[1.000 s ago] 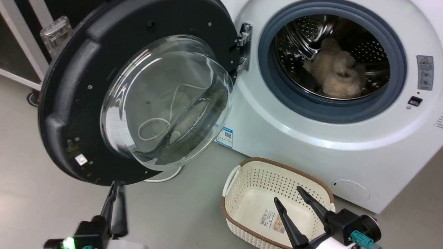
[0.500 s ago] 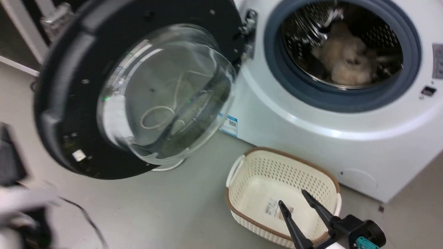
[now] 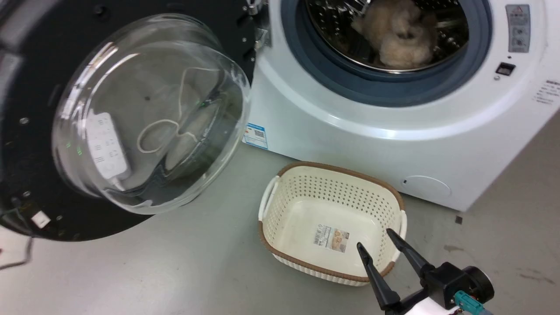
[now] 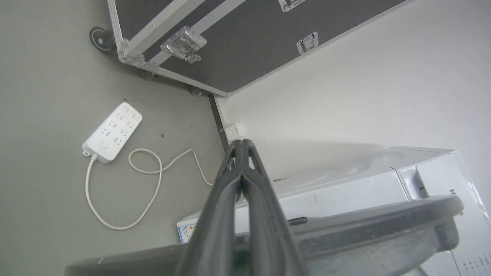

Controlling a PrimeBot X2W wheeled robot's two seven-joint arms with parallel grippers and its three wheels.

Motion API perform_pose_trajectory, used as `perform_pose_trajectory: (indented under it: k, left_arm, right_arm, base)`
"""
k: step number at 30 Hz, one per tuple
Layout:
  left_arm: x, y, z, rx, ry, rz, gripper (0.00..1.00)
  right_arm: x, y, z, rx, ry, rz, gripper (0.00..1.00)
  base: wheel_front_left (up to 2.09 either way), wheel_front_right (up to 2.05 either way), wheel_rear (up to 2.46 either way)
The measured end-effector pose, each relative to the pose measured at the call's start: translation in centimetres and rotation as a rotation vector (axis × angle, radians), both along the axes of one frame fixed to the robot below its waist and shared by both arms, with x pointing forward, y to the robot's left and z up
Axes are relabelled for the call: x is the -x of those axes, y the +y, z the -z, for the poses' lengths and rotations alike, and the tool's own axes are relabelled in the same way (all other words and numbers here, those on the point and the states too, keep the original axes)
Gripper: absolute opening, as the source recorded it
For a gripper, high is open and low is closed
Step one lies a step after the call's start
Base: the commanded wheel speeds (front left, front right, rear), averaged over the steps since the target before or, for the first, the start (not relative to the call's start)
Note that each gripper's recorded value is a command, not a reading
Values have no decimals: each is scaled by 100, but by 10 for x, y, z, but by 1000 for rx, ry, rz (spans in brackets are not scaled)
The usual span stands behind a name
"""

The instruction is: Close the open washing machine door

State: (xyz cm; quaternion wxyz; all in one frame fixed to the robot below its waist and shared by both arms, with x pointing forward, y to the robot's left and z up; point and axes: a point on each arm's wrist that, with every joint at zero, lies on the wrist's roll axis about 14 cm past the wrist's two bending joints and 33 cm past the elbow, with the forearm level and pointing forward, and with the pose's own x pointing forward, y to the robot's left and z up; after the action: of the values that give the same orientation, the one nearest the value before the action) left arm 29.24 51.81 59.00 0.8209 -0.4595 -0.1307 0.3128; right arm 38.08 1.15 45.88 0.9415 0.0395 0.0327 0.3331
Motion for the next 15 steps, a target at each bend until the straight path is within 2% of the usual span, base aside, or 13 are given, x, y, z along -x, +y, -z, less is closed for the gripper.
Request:
perform_pose_trajectory:
  k: [1,2,10,15]
  left_arm:
    - [-13,-10,15,87,16,98,0]
    - [-17,-14,16,100,15,135,0]
    - [-11,-43,16,143,-30,331,0]
    - [2,-83,26,175,-59,473,0]
  right_arm:
    - [-2,-5,1,4,2,11,100]
    - [-2,-6,1,4,1,16,100]
    - [-1,-11,-8,4,-23,36,100]
    - [-1,-20,-22,-8,-54,76,100]
  base:
    - [0,0,0]
    - [0,0,0]
    - [0,0,0]
    - [0,0,0]
